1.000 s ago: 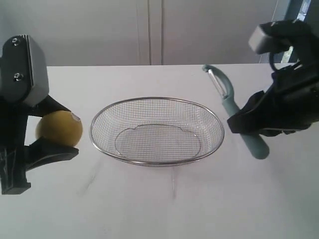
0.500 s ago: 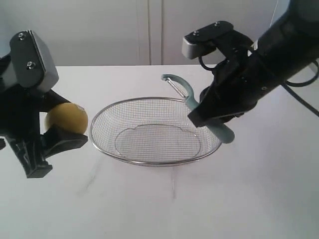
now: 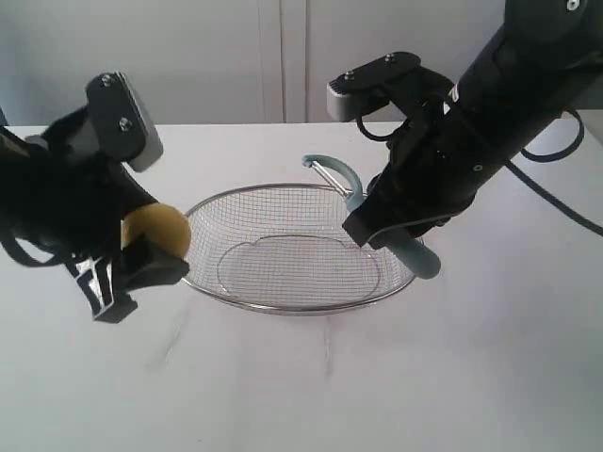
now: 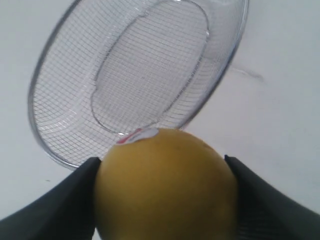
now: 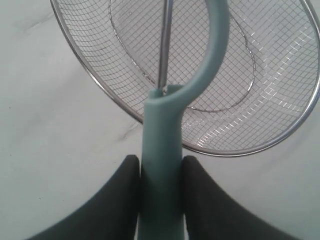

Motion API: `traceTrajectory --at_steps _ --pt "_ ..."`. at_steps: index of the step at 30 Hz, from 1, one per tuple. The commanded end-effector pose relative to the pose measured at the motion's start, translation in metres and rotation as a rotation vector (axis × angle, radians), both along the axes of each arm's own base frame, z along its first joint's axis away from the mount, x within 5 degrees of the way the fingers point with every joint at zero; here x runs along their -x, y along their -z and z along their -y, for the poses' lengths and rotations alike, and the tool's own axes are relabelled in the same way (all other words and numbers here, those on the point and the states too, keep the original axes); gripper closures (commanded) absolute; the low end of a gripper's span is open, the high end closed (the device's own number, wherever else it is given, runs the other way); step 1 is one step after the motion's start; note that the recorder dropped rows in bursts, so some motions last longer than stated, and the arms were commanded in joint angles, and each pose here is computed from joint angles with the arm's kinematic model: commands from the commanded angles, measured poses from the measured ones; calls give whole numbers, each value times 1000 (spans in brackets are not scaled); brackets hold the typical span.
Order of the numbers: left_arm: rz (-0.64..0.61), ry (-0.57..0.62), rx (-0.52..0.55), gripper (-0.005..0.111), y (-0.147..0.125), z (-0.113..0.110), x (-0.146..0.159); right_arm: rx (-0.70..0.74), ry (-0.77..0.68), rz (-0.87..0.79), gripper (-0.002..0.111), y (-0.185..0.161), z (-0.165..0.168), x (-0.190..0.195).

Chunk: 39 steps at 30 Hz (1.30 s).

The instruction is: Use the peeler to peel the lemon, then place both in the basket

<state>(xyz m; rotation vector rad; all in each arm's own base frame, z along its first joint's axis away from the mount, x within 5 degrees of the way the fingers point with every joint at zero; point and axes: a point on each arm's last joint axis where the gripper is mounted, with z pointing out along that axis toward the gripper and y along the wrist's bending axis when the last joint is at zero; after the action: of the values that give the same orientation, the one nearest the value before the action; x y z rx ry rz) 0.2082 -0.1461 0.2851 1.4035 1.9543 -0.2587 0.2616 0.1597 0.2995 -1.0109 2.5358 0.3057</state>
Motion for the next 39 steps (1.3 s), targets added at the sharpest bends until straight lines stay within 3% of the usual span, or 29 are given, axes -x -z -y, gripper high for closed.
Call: traceTrajectory --at_steps 1,21,27,34,39 --pt "-3 113 -78 107 2 9 11 -14 5 8 108 -3 -1 0" --pt "-16 115 -61 107 2 12 14 -75 -109 -73 108 24 -54 11" --pt "-23 15 2 107 1 14 8 -95 -110 -44 108 26 -69 15" --pt "-49 6 -2 107 6 16 5 108 -54 22 108 41 -79 17" --pt "-60 -8 7 107 6 16 6 85 -50 54 108 32 -87 17"
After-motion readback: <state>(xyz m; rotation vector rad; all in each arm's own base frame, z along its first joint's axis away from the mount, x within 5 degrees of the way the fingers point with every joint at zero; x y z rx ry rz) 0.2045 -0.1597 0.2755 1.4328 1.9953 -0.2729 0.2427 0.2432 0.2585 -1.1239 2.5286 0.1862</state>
